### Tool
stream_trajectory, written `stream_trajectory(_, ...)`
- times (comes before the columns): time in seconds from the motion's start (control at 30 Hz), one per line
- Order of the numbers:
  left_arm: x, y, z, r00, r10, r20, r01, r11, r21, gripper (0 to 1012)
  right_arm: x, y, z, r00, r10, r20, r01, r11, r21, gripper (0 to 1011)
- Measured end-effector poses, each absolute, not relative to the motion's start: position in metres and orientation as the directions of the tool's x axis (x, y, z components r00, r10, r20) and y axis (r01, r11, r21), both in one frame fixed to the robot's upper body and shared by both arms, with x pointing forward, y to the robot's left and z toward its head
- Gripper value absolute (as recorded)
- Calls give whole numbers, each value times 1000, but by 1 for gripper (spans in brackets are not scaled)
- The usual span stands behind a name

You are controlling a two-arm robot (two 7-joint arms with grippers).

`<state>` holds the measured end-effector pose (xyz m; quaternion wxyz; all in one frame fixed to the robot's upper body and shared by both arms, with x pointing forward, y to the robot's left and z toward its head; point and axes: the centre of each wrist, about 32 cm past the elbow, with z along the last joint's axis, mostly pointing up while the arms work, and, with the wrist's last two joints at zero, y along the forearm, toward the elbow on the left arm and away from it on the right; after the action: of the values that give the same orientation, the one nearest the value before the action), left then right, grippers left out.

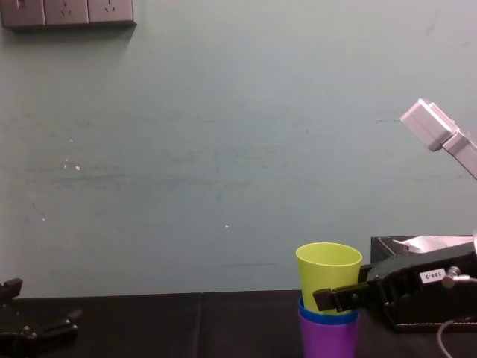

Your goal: Stack the three plastic cups sequentially using one hand.

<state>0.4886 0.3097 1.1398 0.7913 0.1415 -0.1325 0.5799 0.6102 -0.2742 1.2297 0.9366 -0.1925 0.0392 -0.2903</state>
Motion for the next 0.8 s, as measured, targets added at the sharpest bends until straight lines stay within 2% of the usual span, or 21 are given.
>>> stream_trajectory(0.13, 489, 310, 1140, 292, 880, 374, -955, 287, 70, 1010, 610, -274, 1230, 828, -559, 39, 529, 757, -383, 711)
stream_trajectory(0.2, 489, 310, 1140, 292, 880, 374, -955, 287, 70, 1010, 610, -274, 1230, 829, -559, 39, 529, 758, -383, 742)
stream_trajectory(0.33, 489, 310, 1140, 292, 880, 374, -955, 287, 70, 1010, 610, -274, 1230, 829, -558, 39, 529, 758, -383, 869)
stream_trajectory(0.53, 489, 310, 1140, 292, 880, 374, -955, 287, 70, 1010, 610, -274, 1230, 829, -558, 40, 529, 758, -382, 1003)
stream_trajectory(0.8, 489, 310, 1140, 292, 880, 374, -955, 287, 70, 1010, 610, -274, 1231, 829, -558, 41, 529, 757, -382, 1002)
